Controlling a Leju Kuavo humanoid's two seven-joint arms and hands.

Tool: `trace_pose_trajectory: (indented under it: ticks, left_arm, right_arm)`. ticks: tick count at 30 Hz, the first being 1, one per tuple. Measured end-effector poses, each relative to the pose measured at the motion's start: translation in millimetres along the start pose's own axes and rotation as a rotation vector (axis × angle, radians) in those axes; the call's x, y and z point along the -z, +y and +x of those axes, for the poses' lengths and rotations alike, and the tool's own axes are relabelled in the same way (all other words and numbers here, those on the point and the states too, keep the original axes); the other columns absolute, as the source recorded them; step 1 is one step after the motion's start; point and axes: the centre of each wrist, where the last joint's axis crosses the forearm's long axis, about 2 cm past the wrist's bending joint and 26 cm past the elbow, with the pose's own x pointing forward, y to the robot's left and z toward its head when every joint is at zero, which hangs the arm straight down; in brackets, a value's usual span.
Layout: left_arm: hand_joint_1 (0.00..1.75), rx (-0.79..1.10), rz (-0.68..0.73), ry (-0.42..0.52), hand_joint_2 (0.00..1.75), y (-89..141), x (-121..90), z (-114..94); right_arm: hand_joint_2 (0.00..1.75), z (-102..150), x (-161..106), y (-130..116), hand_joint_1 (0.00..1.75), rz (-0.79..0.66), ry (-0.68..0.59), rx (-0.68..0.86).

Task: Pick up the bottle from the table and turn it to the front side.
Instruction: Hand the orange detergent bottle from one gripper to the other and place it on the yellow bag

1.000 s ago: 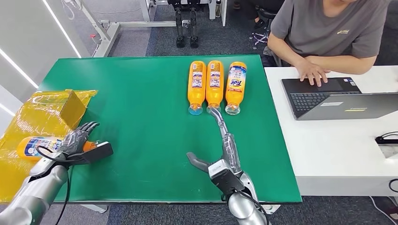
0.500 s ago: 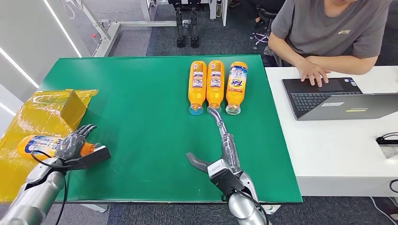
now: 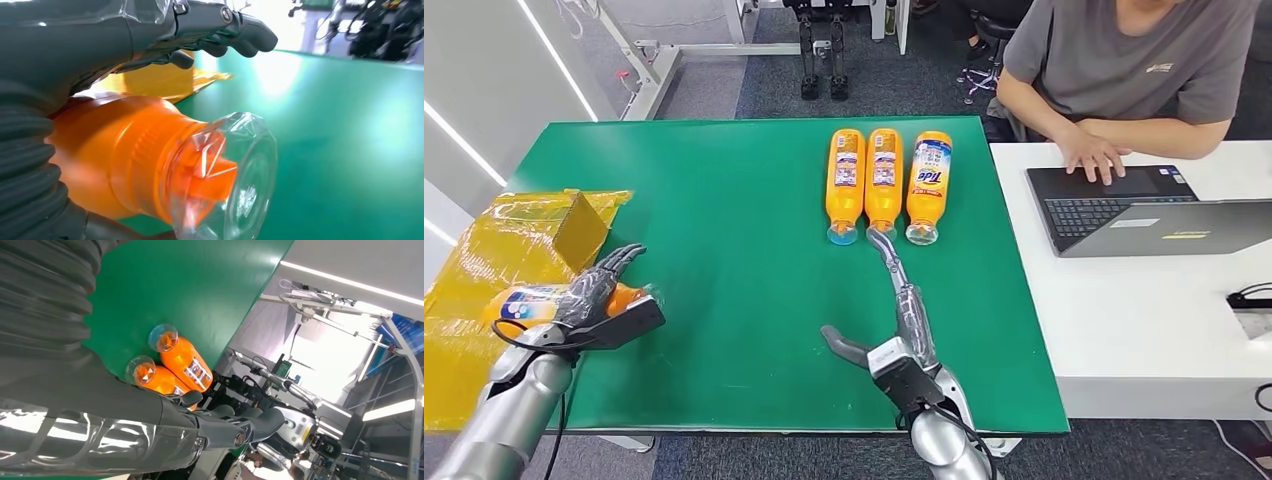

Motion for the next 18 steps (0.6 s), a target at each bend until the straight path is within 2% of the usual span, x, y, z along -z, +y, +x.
trace_pose_trajectory:
  ticks: [7,18]
  left_arm:
    - [0.00,-0.190,0.126,-0.069,1.75,3.6,7.1,20.0]
    - [0.00,-0.304,0.154,-0.133,1.75,-3.1,-0.2,39.0]
  right_arm:
    - [1.75,-1.2,-1.2,0.3,0.00,-0.011,0.007,0.001]
    - [1.75,-3.9,-6.4,2.1,0.00,-0.017,0.023,0.010]
